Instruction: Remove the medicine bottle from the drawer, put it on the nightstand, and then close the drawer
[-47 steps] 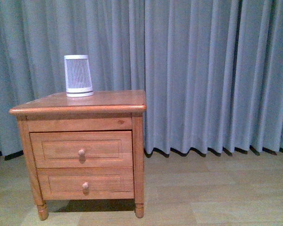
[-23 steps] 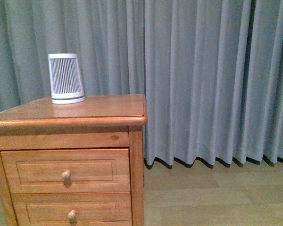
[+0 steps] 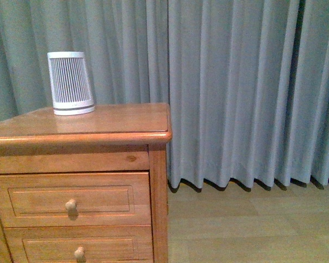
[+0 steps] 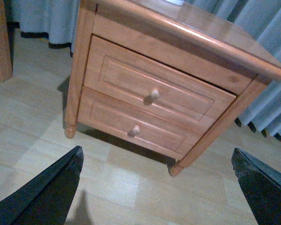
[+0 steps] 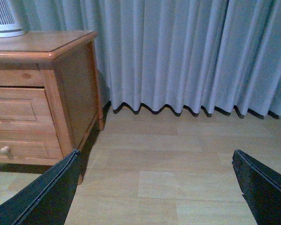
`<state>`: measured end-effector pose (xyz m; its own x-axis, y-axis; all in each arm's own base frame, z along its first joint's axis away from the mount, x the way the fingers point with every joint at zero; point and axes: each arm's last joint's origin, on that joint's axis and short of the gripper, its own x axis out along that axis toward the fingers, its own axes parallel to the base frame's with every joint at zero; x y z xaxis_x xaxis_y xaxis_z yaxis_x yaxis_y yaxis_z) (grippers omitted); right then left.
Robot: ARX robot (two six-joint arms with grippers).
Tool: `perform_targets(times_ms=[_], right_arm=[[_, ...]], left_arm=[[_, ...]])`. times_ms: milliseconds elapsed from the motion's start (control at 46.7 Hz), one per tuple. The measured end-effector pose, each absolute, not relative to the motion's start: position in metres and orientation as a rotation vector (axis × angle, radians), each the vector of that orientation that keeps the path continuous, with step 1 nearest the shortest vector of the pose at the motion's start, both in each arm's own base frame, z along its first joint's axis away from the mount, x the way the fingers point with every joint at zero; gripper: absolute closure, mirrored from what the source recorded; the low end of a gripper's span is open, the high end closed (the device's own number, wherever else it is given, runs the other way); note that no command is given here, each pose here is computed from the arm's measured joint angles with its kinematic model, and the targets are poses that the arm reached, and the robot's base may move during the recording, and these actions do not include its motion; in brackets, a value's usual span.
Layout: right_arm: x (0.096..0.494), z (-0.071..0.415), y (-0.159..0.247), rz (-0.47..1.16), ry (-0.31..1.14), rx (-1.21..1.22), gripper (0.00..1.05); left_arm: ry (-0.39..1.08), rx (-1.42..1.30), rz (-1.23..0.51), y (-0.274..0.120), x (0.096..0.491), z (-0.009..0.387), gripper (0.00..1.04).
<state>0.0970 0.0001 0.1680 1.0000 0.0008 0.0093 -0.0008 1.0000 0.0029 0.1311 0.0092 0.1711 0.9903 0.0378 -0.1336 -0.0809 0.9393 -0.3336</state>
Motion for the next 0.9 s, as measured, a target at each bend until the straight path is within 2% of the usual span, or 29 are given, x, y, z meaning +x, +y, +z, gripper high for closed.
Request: perform_targets(times_ms=[86,171,407,599,899], right_arm=[[0.097,0.168,0.0,0.001,-0.009,0.003,0.07],[0.097,0.168,0.0,0.001,-0.009,0.003,0.07],[0.097,0.168,0.0,0.001,-0.009,0.003,0.07],[0.097,0.168,0.0,0.001,-0.009,0.003,0.07],[0.097,0.168,0.0,0.001,-0.009,0.003,0.07]], left_arm=[[0.095,-0.34,0.056,0.01,0.151,0.176,0.07],[0.077,-0.337,0.039,0.004,0.191,0.18,0.07],[0.095,-0.252,0.004,-0.028,0.275,0.164,0.07],[0.098,-0.193,-0.012,-0.042,0.321,0.146,0.07],[0.133,-0.09,-0.021,-0.05,0.368,0.105,0.07]])
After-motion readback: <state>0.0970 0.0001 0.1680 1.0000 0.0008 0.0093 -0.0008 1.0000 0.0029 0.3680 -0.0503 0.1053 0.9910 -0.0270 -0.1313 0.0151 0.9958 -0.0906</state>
